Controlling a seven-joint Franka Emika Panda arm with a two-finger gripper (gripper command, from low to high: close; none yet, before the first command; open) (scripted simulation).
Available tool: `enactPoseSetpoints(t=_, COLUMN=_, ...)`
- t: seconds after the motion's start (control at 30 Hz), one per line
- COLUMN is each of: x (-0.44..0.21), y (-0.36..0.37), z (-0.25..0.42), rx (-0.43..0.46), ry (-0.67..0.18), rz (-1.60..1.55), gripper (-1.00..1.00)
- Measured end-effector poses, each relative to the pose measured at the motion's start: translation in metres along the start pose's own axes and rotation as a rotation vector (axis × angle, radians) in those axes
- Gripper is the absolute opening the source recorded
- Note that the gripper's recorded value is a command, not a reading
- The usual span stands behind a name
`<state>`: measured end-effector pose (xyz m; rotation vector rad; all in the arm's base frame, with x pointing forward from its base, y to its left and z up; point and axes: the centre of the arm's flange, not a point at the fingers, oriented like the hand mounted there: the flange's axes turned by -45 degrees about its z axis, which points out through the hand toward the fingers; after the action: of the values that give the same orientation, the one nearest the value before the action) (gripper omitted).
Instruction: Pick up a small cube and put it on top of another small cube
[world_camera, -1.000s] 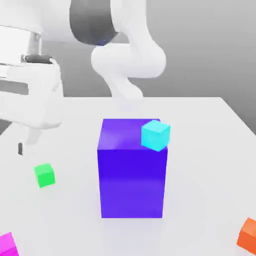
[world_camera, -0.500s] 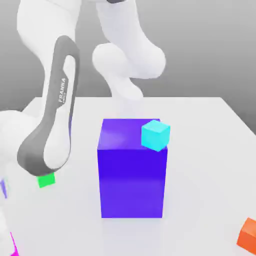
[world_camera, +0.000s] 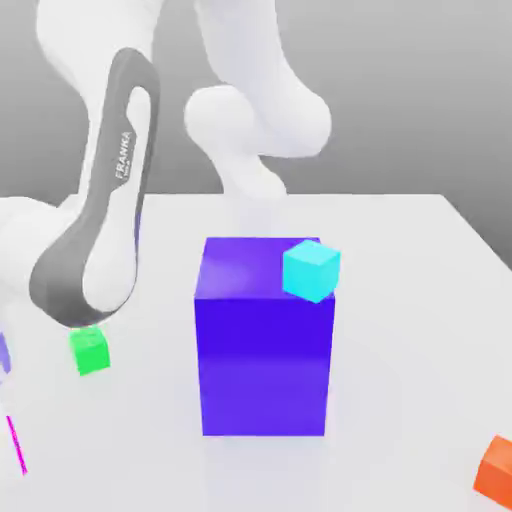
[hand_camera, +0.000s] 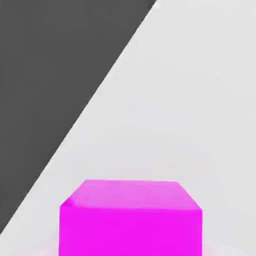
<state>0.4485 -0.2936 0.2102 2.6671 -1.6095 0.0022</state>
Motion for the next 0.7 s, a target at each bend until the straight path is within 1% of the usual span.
enactPoseSetpoints(t=0.2, x=-0.030, y=0.079, z=-0.023, rx=-0.018, ry=0.010, rz=0.224, gripper=-1.00)
enactPoseSetpoints(t=0.37, x=-0.066, y=0.147, z=-0.032, rx=-0.013, ry=0.004, rz=0.439, gripper=-1.00)
enactPoseSetpoints(t=0.53, x=-0.117, y=0.181, z=-0.032, rx=0.012, ry=-0.015, rz=0.595, gripper=-1.00)
enactPoseSetpoints(t=0.7, x=-0.126, y=0.185, z=0.004, rx=0.021, ry=-0.022, rz=0.625, gripper=-1.00)
